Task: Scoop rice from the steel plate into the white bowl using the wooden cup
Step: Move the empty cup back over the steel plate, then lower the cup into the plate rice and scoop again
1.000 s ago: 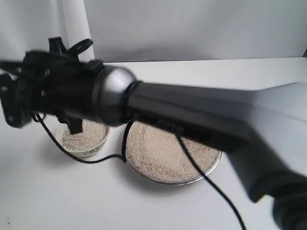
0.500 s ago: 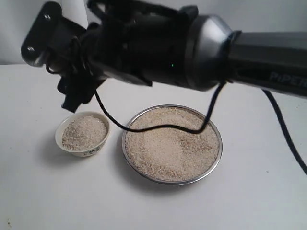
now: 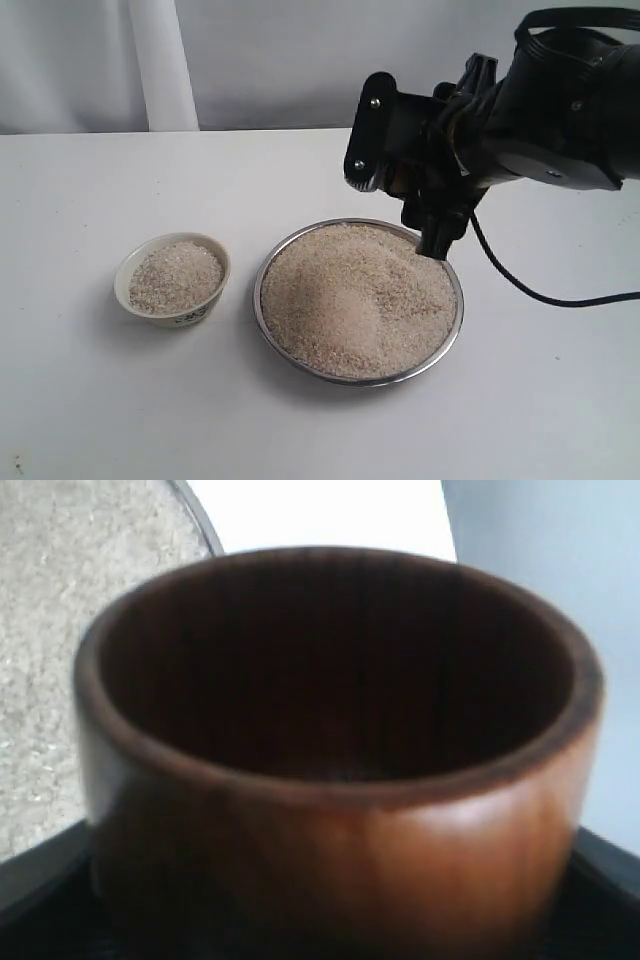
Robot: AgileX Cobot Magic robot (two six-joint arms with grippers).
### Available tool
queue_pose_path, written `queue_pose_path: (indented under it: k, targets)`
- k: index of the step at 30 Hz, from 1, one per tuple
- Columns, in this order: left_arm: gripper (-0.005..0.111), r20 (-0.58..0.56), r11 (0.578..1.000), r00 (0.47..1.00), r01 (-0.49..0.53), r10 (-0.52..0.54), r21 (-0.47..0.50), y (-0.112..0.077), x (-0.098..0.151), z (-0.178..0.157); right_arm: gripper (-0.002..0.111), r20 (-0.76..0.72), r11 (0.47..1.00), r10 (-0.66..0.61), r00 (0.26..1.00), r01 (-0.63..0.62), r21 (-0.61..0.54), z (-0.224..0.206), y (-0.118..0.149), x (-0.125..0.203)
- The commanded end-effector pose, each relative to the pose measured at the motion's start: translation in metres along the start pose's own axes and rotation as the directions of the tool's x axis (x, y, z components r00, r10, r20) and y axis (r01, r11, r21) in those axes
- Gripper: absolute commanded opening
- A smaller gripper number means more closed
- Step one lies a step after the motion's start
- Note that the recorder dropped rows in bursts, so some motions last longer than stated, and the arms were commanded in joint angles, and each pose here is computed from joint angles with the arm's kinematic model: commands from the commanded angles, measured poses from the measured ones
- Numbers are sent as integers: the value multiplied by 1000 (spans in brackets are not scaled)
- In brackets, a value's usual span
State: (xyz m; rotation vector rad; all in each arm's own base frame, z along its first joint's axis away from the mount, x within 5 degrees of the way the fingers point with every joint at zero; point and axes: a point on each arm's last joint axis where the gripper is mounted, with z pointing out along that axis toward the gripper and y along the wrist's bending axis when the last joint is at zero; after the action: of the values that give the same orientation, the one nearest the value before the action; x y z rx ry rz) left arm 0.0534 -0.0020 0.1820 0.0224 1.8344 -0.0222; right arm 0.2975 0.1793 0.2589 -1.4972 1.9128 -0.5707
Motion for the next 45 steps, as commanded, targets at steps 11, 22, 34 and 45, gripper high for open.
queue_pose_path:
  k: [11,22,34,45]
  targets:
    - [0,7,1000,1000,3,-3,2,0,0,0,0,-267,961,-273,924,250,-119,41,21,19]
    - [0,7,1000,1000,3,-3,2,0,0,0,0,-383,882,-466,798,451,-134,69,49,10]
    - [0,7,1000,1000,3,-3,2,0,0,0,0,-487,733,-632,603,669,-124,86,72,-3]
    - [0,7,1000,1000,3,-3,2,0,0,0,0,-471,695,-668,576,710,-117,102,92,-9]
